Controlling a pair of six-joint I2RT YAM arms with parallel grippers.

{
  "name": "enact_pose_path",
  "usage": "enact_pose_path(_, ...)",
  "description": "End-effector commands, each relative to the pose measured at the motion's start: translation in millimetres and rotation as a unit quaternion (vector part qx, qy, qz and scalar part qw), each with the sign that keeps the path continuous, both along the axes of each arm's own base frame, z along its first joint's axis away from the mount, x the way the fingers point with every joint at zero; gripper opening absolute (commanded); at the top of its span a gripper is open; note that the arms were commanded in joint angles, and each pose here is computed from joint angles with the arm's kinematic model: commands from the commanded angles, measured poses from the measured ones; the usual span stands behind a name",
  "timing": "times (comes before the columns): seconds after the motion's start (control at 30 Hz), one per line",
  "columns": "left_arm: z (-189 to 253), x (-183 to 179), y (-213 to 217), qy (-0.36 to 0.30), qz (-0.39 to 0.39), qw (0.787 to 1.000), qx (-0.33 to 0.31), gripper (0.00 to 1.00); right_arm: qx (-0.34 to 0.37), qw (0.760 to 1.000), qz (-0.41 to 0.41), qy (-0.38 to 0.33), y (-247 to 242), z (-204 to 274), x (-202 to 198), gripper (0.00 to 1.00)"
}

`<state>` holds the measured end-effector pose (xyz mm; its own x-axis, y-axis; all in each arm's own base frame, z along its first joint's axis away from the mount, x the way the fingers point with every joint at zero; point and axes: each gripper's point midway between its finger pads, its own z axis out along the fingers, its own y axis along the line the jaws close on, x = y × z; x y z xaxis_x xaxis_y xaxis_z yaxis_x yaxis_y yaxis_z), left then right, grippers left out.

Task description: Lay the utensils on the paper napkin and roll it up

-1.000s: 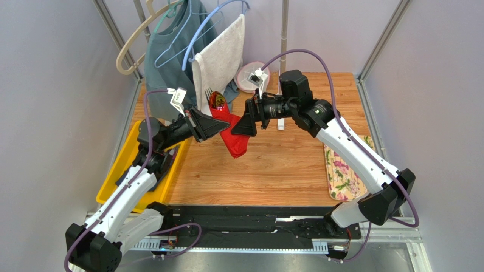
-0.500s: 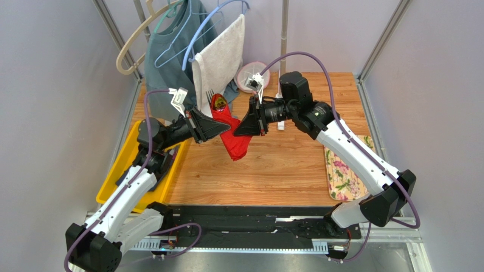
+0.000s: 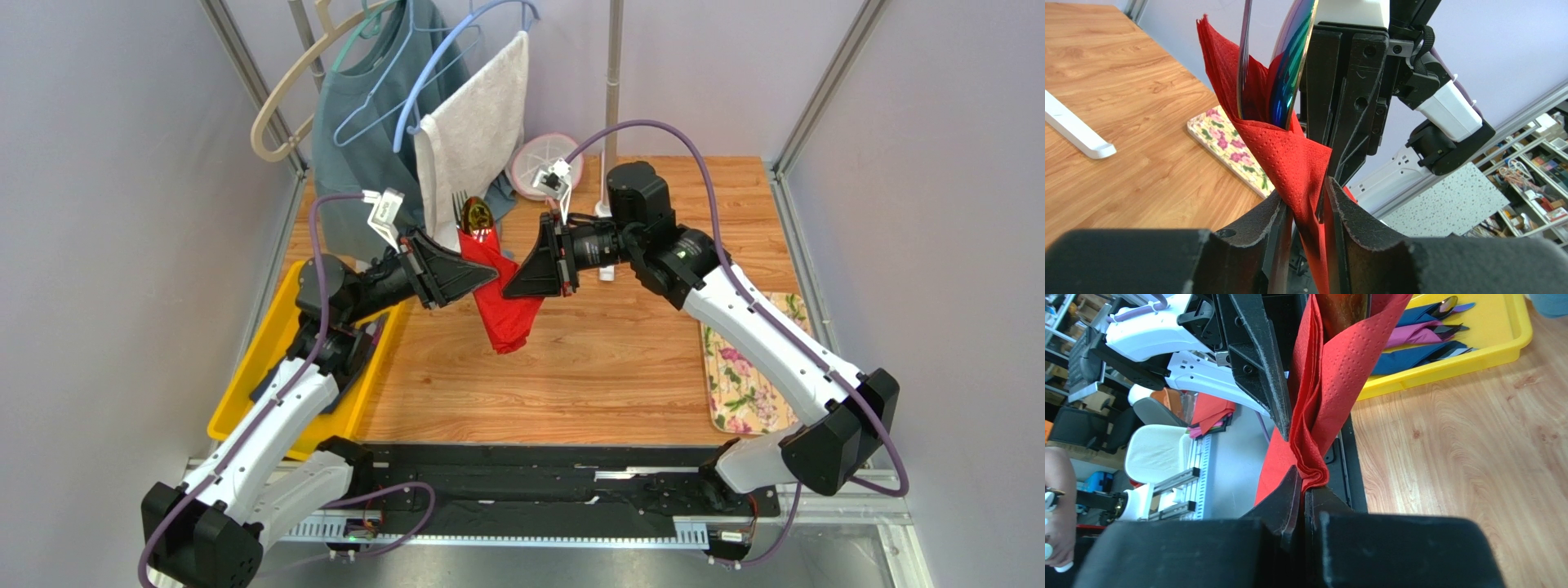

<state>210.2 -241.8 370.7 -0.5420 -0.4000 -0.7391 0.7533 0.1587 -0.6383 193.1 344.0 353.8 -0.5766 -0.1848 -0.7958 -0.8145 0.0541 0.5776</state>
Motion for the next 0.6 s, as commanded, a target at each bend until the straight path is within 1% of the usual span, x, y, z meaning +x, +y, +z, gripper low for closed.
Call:
enact_pose_path(0.0, 31.5, -5.1, 0.7, -0.052, 0.003, 0.998, -0.025, 0.34, 0.039, 0.999, 0.011, -0.007, -0.5, 24.7, -8.7, 0.0)
enact_pose_path(0.17, 30.5, -6.6, -2.2, -0.052, -0.001, 0.998, -0.027, 0.39, 0.045, 0.999, 0.012, -0.008, -0.4, 28.7, -9.5, 0.0)
enact_pose_path(0.27, 27.7, -3.4, -2.5, -0.04, 0.005, 0.999, -0.028, 0.42, 0.05, 0.999, 0.014, -0.009, 0.2, 31.3, -11.2, 0.0)
enact_pose_path(0.4, 26.6, -0.8, -3.4, -0.034, 0.008, 0.999, -0.029, 0.45, 0.054, 0.998, 0.019, -0.017, -0.1, 35.5, -15.8, 0.0)
enact_pose_path(0.57, 24.1, 2.5, -3.4, -0.023, 0.013, 0.999, -0.028, 0.46, 0.052, 0.998, 0.016, -0.035, -0.7, 34.0, -17.7, 0.0)
